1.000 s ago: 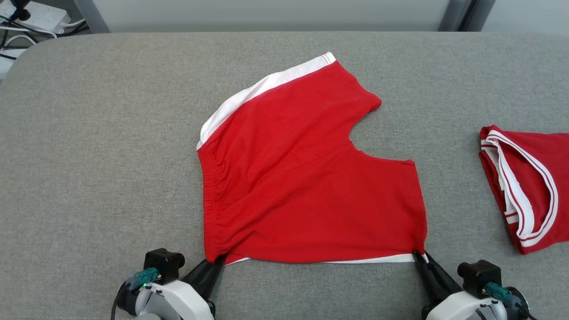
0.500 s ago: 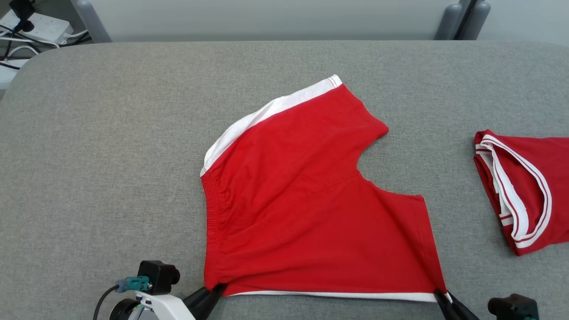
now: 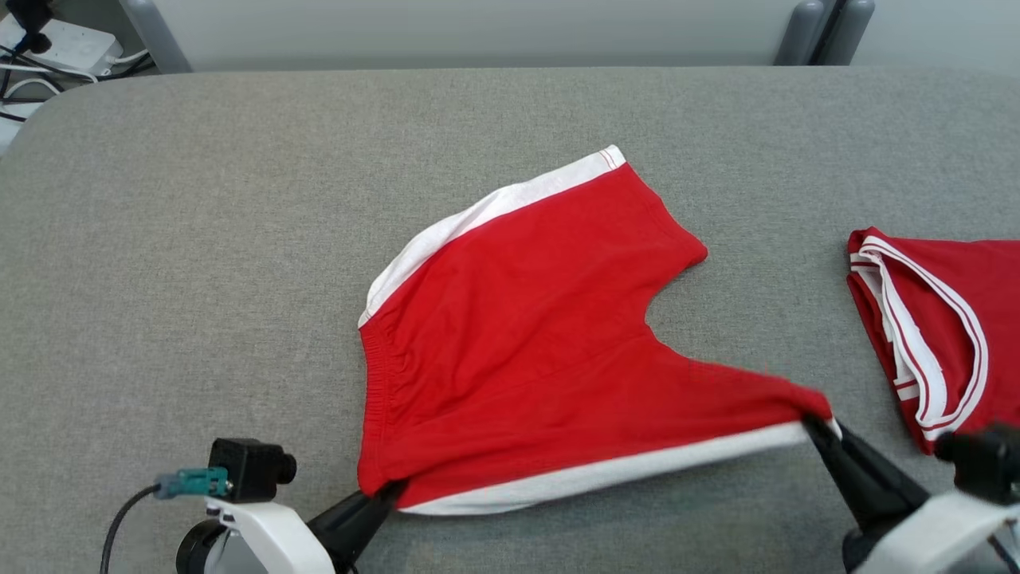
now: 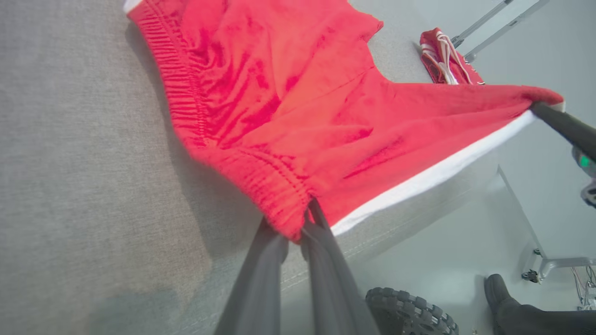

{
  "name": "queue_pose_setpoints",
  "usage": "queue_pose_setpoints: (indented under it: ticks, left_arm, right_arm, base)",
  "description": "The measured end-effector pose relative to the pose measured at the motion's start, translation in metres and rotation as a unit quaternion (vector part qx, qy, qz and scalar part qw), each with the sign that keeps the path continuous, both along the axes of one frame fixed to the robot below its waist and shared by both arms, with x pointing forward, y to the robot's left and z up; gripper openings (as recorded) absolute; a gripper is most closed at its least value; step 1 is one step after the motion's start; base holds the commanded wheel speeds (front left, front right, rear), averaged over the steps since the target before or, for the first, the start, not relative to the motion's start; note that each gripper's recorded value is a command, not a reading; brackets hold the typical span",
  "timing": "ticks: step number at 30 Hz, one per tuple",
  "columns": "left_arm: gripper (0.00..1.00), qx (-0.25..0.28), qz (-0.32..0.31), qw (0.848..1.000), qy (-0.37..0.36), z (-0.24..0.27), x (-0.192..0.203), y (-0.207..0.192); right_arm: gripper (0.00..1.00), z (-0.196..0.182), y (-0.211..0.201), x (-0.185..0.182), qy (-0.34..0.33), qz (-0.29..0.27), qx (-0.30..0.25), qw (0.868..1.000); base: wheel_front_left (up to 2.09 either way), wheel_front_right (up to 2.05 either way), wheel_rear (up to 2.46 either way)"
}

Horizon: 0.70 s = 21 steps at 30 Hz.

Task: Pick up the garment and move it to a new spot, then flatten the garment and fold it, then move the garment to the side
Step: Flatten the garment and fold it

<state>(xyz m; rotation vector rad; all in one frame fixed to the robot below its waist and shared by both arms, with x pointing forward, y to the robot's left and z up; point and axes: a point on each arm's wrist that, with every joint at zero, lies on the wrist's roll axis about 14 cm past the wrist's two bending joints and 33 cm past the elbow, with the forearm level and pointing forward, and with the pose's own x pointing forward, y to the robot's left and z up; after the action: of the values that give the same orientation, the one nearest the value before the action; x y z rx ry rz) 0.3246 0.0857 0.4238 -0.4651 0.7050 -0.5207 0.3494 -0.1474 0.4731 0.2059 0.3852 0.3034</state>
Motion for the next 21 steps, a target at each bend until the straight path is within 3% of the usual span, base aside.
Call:
queue_pose_setpoints:
  ticks: [3,9,14,18,21]
  left_arm:
    - [0.00,-0.055,0.029,0.998,0.006,0.015,0.038,0.000]
    - [0.00,-0.120,0.068,0.990,-0.002,0.032,0.091,0.008]
    - [0.00,-0.146,0.088,0.985,0.013,0.029,0.117,0.014]
    - [0.00,-0.187,0.119,0.974,0.044,0.017,0.146,0.020]
    - [0.00,-0.191,0.132,0.971,0.056,0.008,0.157,0.023]
  right_arm:
    - [0.00,0.028,0.029,0.077,-0.055,0.061,-0.001,0.997]
    - [0.00,0.037,0.053,0.150,-0.077,0.102,-0.026,0.992]
    - [0.00,0.034,0.068,0.190,-0.079,0.121,-0.048,0.988]
    - [0.00,0.011,0.081,0.235,-0.058,0.131,-0.065,0.988]
    - [0.00,-0.004,0.089,0.249,-0.046,0.137,-0.065,0.987]
  base:
    - [0.00,0.00,0.00]
    - [0.00,0.00,0.00]
    - [0.00,0.00,0.00]
    - [0.00,0.00,0.00]
    - [0.00,0.00,0.00]
